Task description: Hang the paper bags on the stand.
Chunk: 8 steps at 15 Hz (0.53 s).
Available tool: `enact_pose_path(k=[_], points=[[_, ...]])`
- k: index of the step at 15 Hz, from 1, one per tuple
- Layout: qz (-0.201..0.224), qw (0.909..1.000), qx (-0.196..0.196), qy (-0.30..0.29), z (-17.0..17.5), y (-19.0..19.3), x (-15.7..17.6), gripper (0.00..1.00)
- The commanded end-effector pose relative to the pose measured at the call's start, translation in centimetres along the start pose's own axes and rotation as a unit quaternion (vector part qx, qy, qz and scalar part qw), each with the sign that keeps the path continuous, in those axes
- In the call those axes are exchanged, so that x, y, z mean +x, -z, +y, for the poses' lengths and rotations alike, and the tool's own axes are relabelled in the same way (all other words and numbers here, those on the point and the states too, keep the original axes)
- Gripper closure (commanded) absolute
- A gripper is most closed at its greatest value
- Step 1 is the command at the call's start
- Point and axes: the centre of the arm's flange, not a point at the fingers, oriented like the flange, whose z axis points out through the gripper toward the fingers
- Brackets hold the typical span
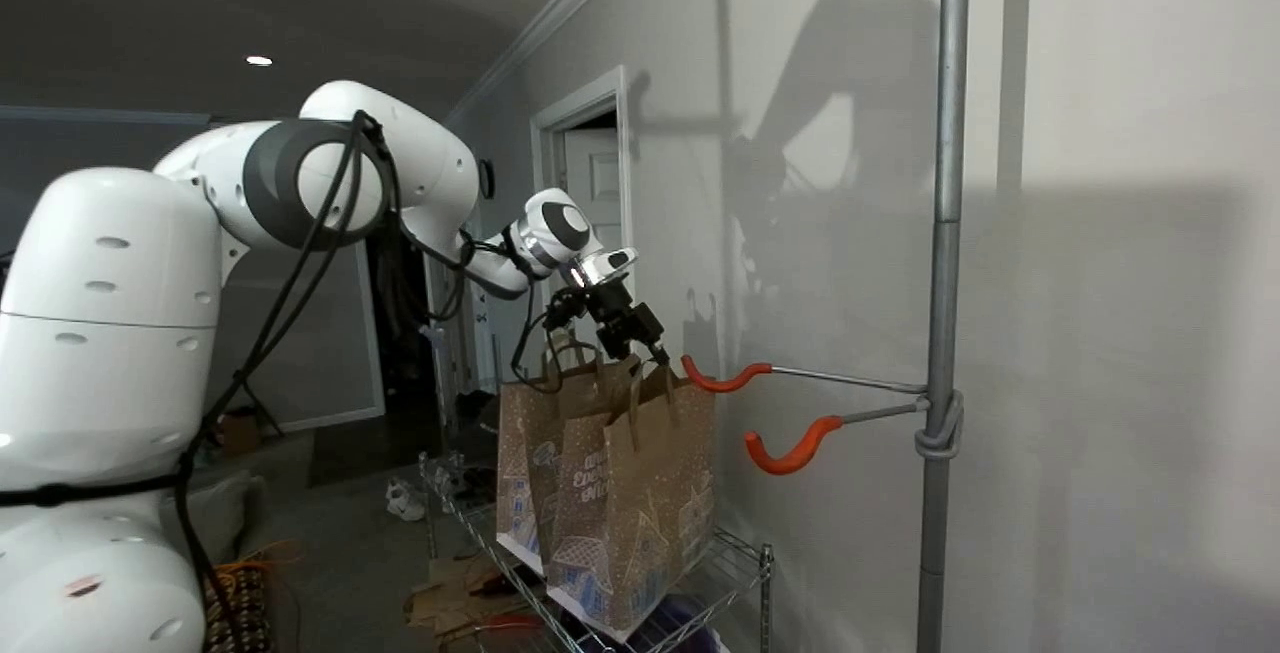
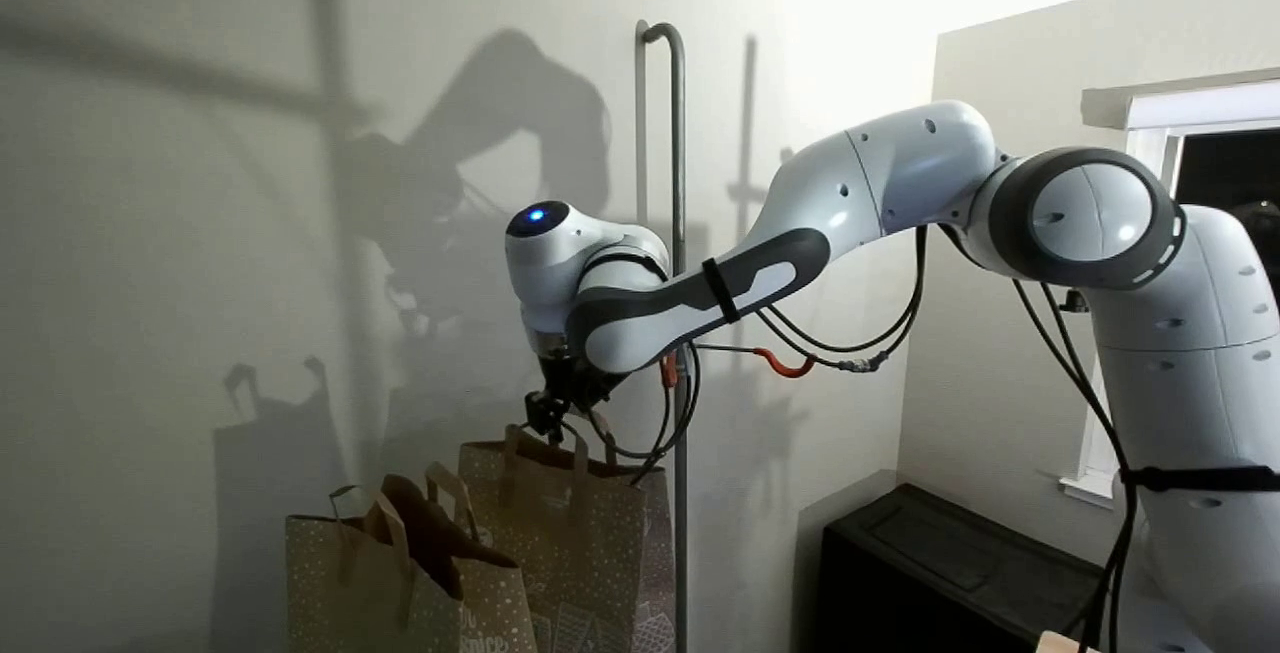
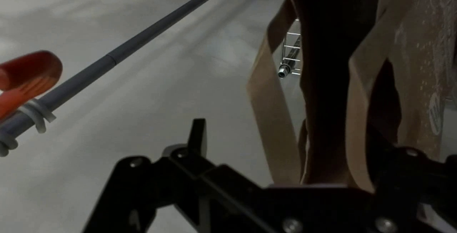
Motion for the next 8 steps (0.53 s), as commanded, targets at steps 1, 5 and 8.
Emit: enact_pose_path(k=[1,5,8], points=[[-0.037,0.9990,0.024,0.009,0.68,0.18,0.51,0.00],[-0.069,0.9946,0.073,0.026,0.76,0.28,0.50,0.33],[-0.082,0.9916,0.096,0.026,1.09,0.39,0.64,0.53]])
